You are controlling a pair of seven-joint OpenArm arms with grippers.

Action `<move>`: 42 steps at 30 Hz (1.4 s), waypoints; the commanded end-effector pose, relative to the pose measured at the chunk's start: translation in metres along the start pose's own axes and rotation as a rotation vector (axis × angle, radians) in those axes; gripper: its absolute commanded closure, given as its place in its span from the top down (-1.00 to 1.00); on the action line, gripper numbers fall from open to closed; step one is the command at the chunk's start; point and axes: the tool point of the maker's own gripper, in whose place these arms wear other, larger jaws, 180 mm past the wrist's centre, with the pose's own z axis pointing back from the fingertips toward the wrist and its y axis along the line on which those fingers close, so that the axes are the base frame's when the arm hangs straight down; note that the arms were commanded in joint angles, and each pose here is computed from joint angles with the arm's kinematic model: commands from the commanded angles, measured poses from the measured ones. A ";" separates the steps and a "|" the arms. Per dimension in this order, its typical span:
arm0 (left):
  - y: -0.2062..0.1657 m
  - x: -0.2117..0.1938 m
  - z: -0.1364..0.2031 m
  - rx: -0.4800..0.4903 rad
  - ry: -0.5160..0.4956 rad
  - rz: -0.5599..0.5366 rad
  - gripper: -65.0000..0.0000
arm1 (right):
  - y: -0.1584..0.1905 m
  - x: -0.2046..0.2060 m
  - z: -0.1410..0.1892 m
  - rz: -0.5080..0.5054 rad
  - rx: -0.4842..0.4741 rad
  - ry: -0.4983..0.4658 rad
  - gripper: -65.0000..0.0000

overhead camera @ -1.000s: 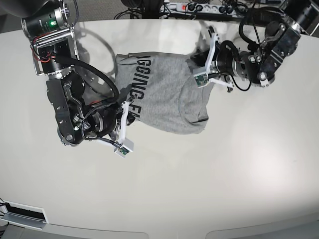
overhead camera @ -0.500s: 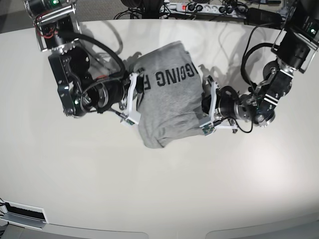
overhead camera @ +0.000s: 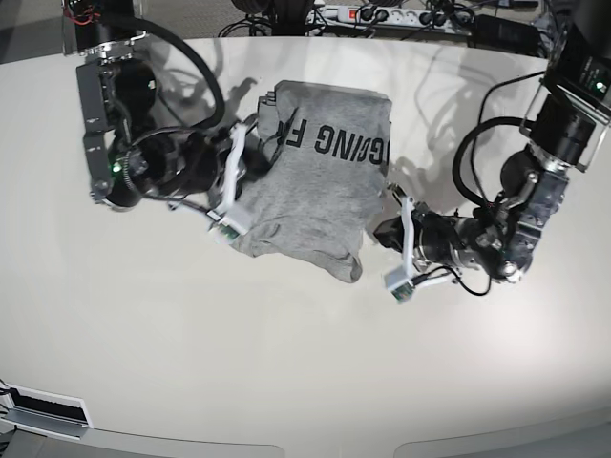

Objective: Layout the t-shirt on the table in an organized manner, then fold the t-shirt properly
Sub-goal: 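Grasp the folded bundle's sides with both grippers, then press and square the folded bundle with both grippers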

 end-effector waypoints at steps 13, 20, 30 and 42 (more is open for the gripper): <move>-0.015 0.012 0.060 -0.232 -0.322 0.386 -1.00 | 0.020 0.050 0.067 -0.227 0.332 -0.398 -1.00; -0.065 0.037 0.072 -0.286 -0.370 0.220 -1.00 | 0.070 0.026 0.044 -0.245 0.474 -0.314 -1.00; -0.092 0.028 0.046 -0.222 -0.348 0.150 -1.00 | 0.083 -0.033 -0.016 -0.100 0.246 -0.048 -1.00; -0.112 0.002 0.012 -0.166 -0.285 0.054 -1.00 | 0.076 -0.026 -0.021 -0.057 0.192 -0.075 -1.00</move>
